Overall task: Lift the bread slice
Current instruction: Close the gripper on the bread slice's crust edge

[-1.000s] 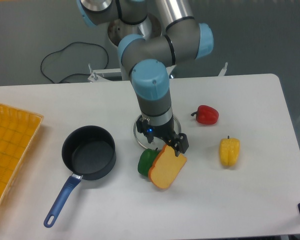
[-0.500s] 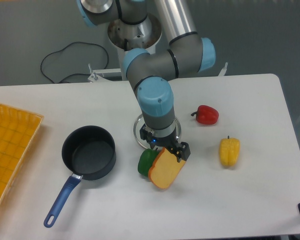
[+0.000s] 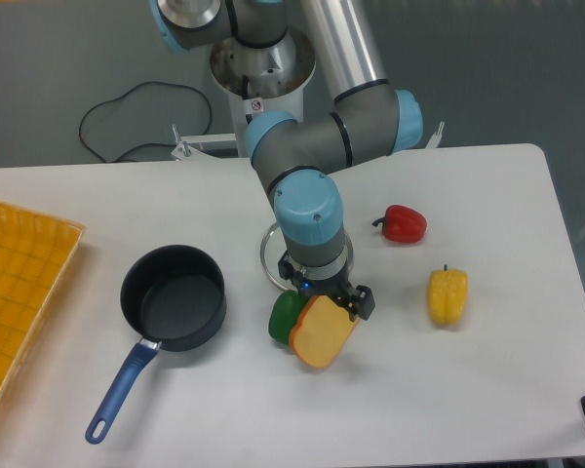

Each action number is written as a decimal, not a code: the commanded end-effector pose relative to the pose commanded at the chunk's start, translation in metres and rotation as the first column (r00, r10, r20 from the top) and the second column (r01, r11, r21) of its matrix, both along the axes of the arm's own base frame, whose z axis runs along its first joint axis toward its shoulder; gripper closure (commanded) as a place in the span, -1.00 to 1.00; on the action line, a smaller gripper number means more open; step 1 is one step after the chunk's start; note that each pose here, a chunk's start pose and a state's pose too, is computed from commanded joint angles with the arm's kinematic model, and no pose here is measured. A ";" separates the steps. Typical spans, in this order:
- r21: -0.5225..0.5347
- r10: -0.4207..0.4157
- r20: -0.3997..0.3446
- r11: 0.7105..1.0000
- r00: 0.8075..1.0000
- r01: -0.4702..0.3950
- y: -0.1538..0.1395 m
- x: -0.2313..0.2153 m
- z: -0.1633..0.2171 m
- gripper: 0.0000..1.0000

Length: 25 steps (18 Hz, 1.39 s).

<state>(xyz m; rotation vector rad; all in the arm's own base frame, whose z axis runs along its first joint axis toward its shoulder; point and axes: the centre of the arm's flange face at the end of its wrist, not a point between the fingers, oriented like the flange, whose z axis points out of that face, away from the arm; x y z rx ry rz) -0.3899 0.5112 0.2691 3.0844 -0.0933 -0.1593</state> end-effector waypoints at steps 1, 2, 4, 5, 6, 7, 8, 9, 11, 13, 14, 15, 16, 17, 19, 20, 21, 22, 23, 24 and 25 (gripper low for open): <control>-0.002 0.008 0.003 1.000 1.000 -0.008 0.001 -0.001 -0.003 -1.00; -0.003 0.015 0.004 1.000 1.000 -0.015 0.001 -0.001 -0.004 -1.00; -0.003 0.018 0.005 1.000 1.000 -0.018 0.001 0.000 -0.005 -1.00; -0.005 0.020 0.005 1.000 1.000 -0.020 0.001 0.000 -0.006 -1.00; -0.009 0.018 0.009 1.000 1.000 -0.018 0.002 0.002 -0.009 -1.00; -0.010 0.017 0.010 1.000 1.000 -0.017 0.003 0.002 -0.010 -1.00; -0.011 0.018 0.011 1.000 1.000 -0.018 0.003 0.003 -0.010 -1.00; -0.013 0.015 0.014 1.000 1.000 -0.015 0.003 0.004 -0.012 -1.00; -0.018 0.017 0.019 1.000 1.000 -0.017 0.002 0.005 -0.016 -1.00; -0.019 0.015 0.019 1.000 1.000 -0.015 0.002 0.005 -0.016 -1.00; -0.020 0.017 0.020 1.000 1.000 -0.017 0.002 0.005 -0.016 -1.00; -0.017 0.017 0.020 1.000 1.000 -0.017 0.002 0.005 -0.016 -1.00; -0.018 0.017 0.021 1.000 1.000 -0.017 0.002 0.005 -0.016 -1.00; -0.020 0.017 0.020 1.000 1.000 -0.017 0.002 0.005 -0.016 -1.00; -0.020 0.014 0.022 1.000 1.000 -0.013 0.002 0.006 -0.017 -1.00; -0.020 0.014 0.023 1.000 1.000 -0.013 0.002 0.006 -0.017 -1.00; -0.022 0.014 0.025 1.000 1.000 -0.013 0.002 0.006 -0.019 -1.00; -0.026 0.013 0.029 1.000 0.999 -0.012 0.003 0.007 -0.022 -1.00; -0.030 0.004 0.031 1.000 1.000 -0.003 0.007 0.012 -0.025 -1.00; -0.032 0.000 0.034 0.999 0.999 0.001 0.008 0.013 -0.027 -1.00; -0.033 -0.001 0.033 0.999 0.999 0.002 0.009 0.014 -0.027 -1.00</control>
